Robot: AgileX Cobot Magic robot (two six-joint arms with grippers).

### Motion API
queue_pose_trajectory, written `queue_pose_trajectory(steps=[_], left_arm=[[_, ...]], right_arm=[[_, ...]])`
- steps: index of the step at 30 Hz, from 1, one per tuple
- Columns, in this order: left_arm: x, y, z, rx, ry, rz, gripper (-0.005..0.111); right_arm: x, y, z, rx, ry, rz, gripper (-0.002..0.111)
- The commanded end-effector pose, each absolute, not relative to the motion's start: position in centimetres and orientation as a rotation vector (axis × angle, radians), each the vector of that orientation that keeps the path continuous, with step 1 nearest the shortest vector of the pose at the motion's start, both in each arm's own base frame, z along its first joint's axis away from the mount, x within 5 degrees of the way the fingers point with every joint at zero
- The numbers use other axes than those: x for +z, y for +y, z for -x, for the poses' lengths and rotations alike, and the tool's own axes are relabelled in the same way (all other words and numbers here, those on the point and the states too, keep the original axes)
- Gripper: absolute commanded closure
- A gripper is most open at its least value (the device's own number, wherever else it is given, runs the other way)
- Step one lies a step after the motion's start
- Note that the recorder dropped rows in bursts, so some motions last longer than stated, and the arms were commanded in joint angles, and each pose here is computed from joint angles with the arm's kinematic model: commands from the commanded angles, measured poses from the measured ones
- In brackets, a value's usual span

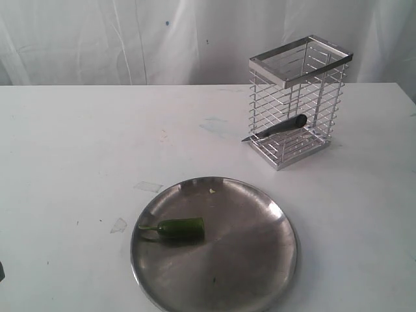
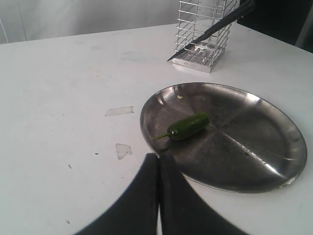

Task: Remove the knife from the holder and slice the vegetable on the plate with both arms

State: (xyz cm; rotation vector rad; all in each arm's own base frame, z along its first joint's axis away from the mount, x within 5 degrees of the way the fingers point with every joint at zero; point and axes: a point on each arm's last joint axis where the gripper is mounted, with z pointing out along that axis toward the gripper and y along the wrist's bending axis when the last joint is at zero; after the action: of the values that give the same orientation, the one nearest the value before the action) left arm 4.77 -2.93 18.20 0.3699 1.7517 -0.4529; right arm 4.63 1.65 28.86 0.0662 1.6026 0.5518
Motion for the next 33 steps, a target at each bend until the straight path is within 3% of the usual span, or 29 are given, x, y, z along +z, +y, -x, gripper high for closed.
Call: queue_pose_trajectory(steps=[1, 5, 14, 25, 33], left_arm=[[18.0, -2.9, -4.8, -0.46, 1.758, -0.36, 0.107], [18.0, -2.9, -4.8, -0.46, 1.758, -0.36, 0.107], [18.0, -2.9, -4.8, -0.46, 1.758, -0.36, 0.107], [18.0, -2.9, -4.8, -0.46, 1.758, -0.36, 0.107], [18.0, -2.9, -4.8, -0.46, 1.758, -0.36, 0.107]], right_arm=[[32.1, 2.7, -6.0, 0.428, 1.846, 0.178, 0.108], [34.1, 3.9, -8.9, 0.389, 1.998, 0.249, 0.102], [35.1, 7.3, -18.4, 0.451, 2.183, 0.14, 0.047], [29.2, 10.7, -29.2, 0.497, 2.419, -0.161, 0.046], [27.3, 10.8, -32.5, 0.505, 2.416, -0.295, 0.046]])
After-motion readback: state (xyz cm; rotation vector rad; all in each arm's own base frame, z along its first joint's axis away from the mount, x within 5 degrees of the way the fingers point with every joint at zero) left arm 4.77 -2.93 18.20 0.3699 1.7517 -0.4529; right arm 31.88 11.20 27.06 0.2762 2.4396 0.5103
